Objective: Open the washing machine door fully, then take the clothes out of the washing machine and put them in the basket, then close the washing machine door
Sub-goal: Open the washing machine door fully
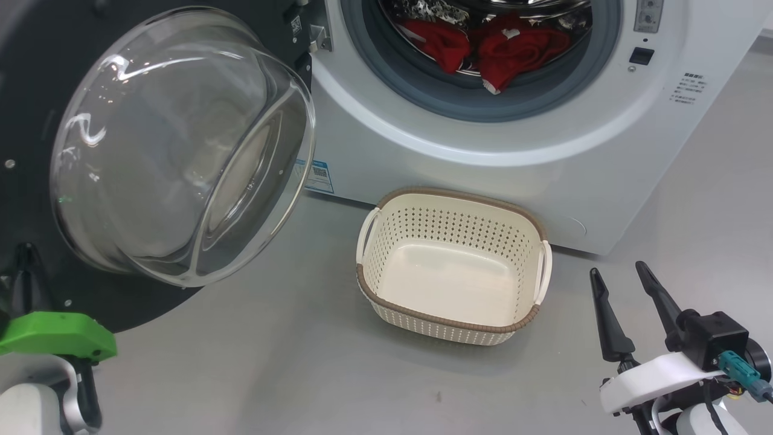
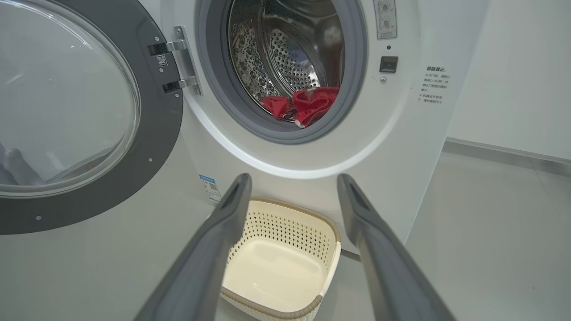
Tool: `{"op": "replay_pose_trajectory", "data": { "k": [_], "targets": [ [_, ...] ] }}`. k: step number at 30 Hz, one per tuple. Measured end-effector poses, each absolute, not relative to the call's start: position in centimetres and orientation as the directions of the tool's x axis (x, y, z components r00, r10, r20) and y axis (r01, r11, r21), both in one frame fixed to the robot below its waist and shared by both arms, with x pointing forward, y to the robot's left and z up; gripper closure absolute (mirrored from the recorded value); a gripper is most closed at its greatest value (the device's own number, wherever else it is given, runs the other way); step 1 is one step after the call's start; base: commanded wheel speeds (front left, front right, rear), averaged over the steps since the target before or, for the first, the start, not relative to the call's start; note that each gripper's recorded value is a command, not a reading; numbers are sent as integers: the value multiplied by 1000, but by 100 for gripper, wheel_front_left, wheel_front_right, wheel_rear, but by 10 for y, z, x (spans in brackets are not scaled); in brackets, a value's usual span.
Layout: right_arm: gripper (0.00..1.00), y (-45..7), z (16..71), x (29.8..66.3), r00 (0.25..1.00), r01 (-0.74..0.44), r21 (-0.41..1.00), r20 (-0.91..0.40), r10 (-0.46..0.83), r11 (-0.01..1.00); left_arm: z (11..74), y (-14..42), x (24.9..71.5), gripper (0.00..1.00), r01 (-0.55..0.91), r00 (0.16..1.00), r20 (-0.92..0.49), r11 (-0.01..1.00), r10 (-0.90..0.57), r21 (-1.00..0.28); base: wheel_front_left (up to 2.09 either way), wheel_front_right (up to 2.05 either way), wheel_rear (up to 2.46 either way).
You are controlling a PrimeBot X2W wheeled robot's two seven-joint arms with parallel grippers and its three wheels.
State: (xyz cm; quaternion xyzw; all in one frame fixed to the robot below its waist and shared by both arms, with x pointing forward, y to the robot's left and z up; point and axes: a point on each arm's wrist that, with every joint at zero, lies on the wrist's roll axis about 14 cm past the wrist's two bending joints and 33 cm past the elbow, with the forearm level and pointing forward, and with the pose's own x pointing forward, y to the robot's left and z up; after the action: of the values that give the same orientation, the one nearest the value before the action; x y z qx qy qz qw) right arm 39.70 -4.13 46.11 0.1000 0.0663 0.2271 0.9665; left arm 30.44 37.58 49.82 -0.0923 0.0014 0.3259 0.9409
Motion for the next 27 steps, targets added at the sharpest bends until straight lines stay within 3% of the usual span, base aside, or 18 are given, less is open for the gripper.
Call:
{"op": "replay_pose_trajectory", "data": {
  "k": [14, 27],
  "targets": [
    [0, -51, 462, 399, 901, -401, 220, -82, 426, 889, 503, 363, 319, 100, -582, 807, -15, 791, 590, -188, 0, 0, 0],
    [0, -64, 467, 401, 919, -366, 205, -70, 387, 908, 514, 305, 330, 100, -446, 886, 56, 878, 461, -173, 0, 0, 0]
  ]
}}
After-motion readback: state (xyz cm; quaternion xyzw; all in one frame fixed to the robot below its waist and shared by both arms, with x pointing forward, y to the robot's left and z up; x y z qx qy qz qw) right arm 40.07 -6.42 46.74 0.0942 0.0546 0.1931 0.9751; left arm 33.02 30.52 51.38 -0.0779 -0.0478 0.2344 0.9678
